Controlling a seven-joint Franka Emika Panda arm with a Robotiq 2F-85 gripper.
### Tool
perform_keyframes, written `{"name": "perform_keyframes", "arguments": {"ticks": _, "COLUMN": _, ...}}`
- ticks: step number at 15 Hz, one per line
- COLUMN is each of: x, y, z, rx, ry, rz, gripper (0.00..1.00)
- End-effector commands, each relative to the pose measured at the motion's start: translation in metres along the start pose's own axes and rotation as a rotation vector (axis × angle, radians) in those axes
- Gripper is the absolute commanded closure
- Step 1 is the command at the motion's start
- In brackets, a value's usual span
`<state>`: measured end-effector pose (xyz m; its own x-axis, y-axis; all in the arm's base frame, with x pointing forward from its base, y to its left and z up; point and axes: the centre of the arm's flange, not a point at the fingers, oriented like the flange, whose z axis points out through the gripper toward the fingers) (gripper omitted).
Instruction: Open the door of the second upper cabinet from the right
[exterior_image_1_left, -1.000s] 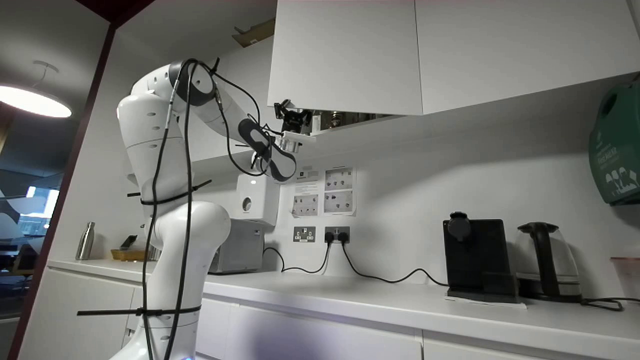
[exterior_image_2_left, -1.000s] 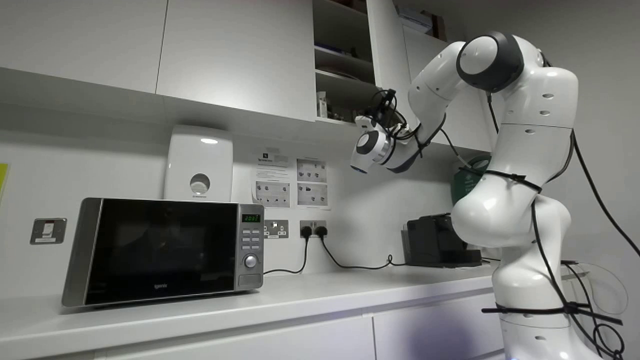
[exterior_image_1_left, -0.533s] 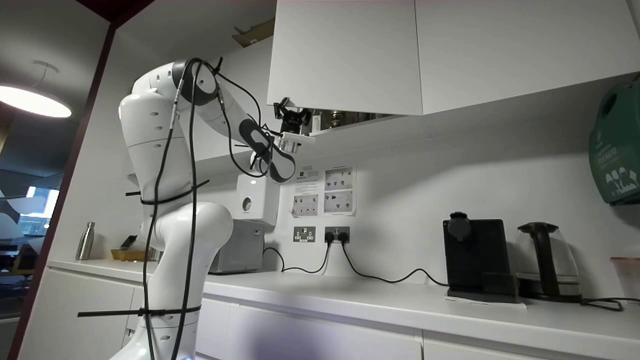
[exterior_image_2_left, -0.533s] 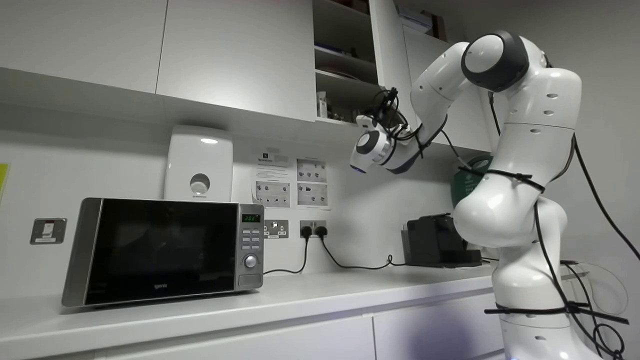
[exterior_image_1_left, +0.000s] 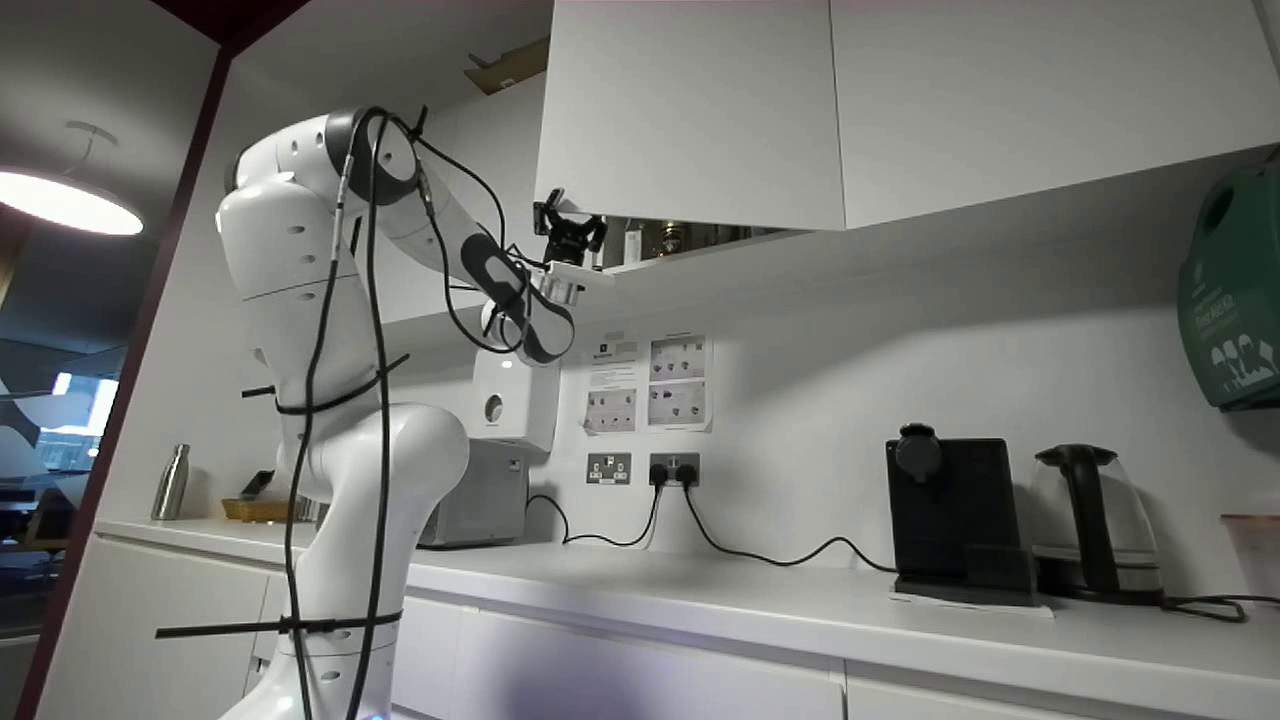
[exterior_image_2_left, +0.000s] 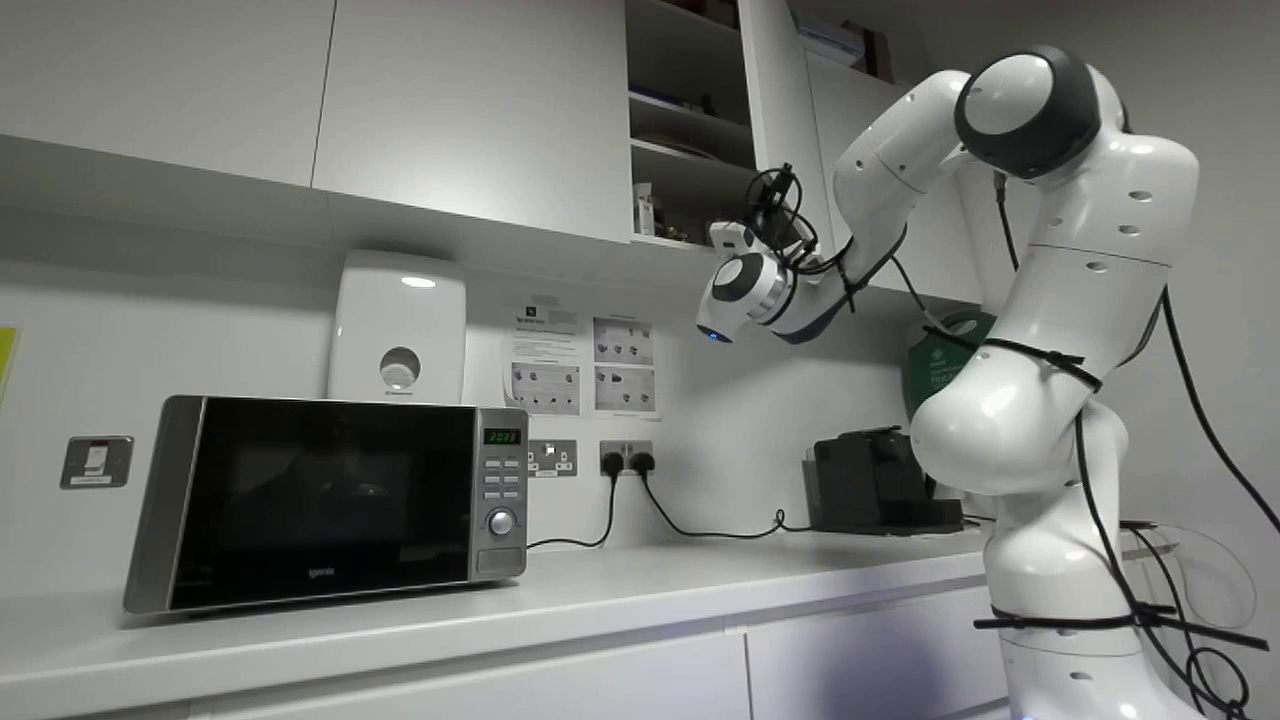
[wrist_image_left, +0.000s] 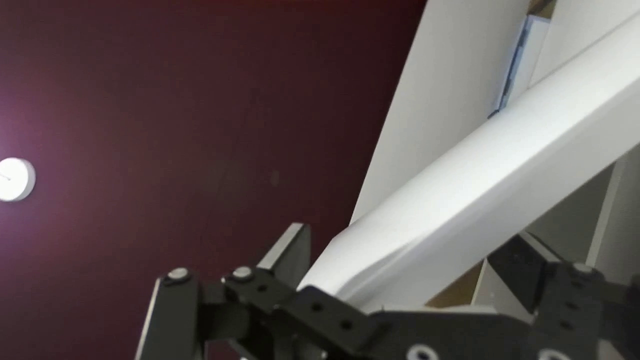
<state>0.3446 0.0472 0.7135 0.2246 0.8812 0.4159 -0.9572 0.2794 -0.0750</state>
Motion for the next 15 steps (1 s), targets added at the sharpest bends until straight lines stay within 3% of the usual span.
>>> {"name": "perform_keyframes", "arguments": {"ticks": 1, "x": 0.038, "y": 0.068, "z": -0.005, "rx": 0.149, "ry": 0.045, "rz": 0.096, "gripper": 0.00}}
{"name": "perform_keyframes", "arguments": {"ticks": 4, "x": 0.057, "y": 0.099, "z": -0.005, "rx": 0.178, "ry": 0.086, "rz": 0.128, "gripper": 0.00}}
{"name": "perform_keyframes", "arguments": {"ticks": 7, "x": 0.057, "y": 0.121, "z": 0.015, "rx": 0.118, "ry": 0.070, "rz": 0.067, "gripper": 0.00}}
{"name": "perform_keyframes", "arguments": {"ticks": 15, "x": -0.010, "y": 0.172, "z": 0.094, "rx": -0.029, "ry": -0.235, "rz": -0.219, "gripper": 0.00}}
